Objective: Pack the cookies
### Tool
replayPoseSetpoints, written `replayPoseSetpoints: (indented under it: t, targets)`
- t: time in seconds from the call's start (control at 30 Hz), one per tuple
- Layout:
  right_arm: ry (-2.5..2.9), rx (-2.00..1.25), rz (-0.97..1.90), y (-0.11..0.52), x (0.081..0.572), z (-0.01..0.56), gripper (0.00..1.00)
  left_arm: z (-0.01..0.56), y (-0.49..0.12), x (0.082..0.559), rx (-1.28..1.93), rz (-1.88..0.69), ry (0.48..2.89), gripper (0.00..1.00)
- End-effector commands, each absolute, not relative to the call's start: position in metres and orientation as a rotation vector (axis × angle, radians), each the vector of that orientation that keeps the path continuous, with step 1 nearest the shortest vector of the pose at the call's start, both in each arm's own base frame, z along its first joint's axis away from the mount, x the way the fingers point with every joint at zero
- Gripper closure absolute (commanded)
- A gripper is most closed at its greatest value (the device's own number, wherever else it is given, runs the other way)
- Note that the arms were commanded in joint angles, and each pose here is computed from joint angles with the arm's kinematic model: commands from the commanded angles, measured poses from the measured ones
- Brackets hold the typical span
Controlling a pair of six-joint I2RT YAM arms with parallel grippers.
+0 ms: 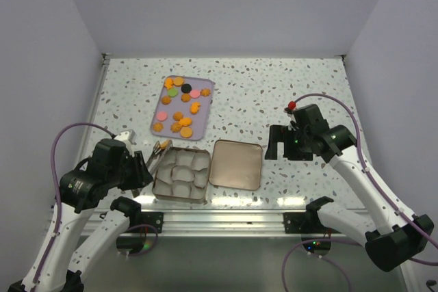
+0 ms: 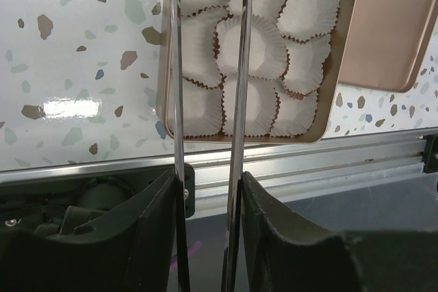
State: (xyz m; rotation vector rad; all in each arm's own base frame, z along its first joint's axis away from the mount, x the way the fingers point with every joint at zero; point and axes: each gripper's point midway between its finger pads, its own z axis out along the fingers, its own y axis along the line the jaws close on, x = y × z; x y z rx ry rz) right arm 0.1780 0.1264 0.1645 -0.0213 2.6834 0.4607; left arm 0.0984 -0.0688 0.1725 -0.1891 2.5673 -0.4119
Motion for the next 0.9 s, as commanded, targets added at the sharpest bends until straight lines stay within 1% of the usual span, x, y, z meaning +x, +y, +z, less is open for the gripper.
replayPoseSetpoints:
  t: [0.0, 0.03, 0.3, 0.4, 0.5, 0.63, 0.77, 0.87]
  targets:
    - [2.659, -0.041, 0.48, 0.129, 0.178, 0.167, 0.01, 0.18, -0.067, 0.102, -0.212, -0.405, 2.534, 0.55]
    - [2.657, -0.042, 0.478, 0.129, 0.178, 0.167, 0.01, 0.18, -0.067, 0.102, -0.211, -0.408, 2.533, 0.54]
    - [2.661, -0.047, 0.472, 0.129, 0.177, 0.165, 0.01, 0.184, -0.068, 0.101, -0.206, -0.425, 2.518, 0.53]
    - [2.663, -0.048, 0.472, 0.129, 0.177, 0.164, 0.01, 0.184, -0.068, 0.101, -0.204, -0.425, 2.516, 0.57]
    - [2.662, -0.046, 0.471, 0.129, 0.177, 0.164, 0.01, 0.187, -0.066, 0.104, -0.218, -0.41, 2.507, 0.57]
    - [2.665, -0.054, 0.475, 0.129, 0.176, 0.164, 0.01, 0.197, -0.06, 0.114, -0.263, -0.352, 2.483, 0.54]
    - [2.667, -0.051, 0.479, 0.13, 0.176, 0.163, 0.01, 0.193, -0.055, 0.133, -0.277, -0.246, 2.511, 0.53]
    - [2.664, -0.051, 0.48, 0.13, 0.176, 0.165, 0.01, 0.186, -0.06, 0.147, -0.268, -0.23, 2.54, 0.52]
